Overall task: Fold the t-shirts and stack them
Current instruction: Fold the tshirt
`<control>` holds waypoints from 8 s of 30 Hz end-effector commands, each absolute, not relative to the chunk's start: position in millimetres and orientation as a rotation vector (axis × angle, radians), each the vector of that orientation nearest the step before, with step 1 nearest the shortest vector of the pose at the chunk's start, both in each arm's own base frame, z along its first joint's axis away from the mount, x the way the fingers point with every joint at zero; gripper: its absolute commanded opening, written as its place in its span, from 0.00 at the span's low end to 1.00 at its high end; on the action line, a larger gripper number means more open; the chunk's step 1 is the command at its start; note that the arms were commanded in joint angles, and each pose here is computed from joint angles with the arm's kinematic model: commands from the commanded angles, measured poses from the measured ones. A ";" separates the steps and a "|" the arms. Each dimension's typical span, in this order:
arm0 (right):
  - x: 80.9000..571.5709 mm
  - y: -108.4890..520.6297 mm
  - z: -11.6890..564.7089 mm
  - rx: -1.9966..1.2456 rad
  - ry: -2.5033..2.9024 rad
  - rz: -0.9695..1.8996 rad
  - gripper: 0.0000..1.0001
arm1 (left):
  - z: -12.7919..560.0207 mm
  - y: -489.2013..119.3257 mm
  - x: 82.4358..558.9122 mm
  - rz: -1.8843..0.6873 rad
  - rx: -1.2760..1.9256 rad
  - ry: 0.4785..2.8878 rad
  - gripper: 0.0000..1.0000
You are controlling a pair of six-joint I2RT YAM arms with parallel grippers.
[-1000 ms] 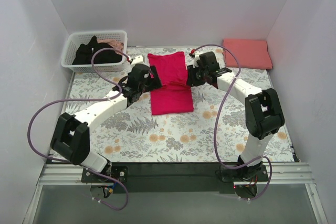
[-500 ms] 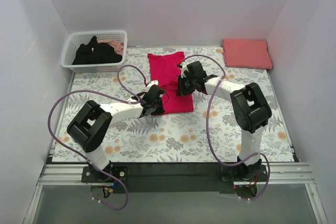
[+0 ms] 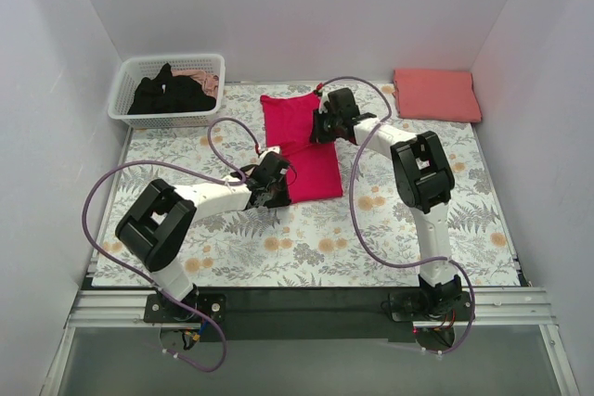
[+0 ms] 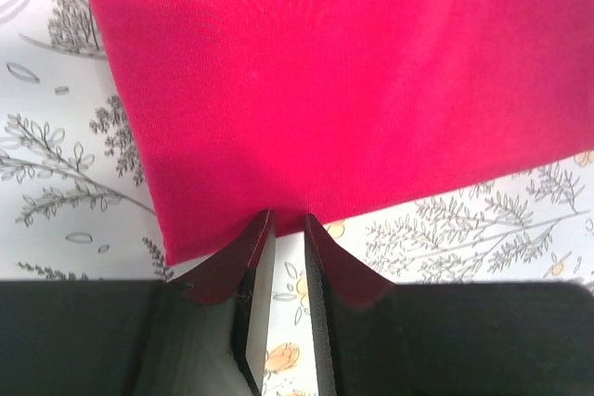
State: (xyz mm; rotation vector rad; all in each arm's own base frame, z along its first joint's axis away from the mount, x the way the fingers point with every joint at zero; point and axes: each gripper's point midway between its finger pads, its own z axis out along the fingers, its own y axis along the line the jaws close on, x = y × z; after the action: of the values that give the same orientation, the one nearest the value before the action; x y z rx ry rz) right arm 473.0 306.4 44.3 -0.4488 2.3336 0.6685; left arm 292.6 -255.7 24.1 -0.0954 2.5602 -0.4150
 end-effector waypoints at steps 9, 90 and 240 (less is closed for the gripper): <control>472.9 310.4 140.6 -0.501 2.083 0.897 0.27 | 43.3 -245.6 253.1 -0.521 -0.099 2.609 0.21; 272.5 310.8 88.8 -0.633 2.270 1.601 0.12 | 11.8 -190.3 256.7 -0.708 -0.547 2.705 0.00; 211.0 200.5 -35.3 -0.699 2.973 0.011 0.01 | 38.8 -202.1 270.7 -0.066 -0.409 2.591 0.49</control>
State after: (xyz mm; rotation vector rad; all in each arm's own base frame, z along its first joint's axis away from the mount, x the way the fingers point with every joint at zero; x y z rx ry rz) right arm 272.0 242.8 18.0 -0.5879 2.7055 0.1779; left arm 257.6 -201.1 28.2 -0.4114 2.6428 -0.0819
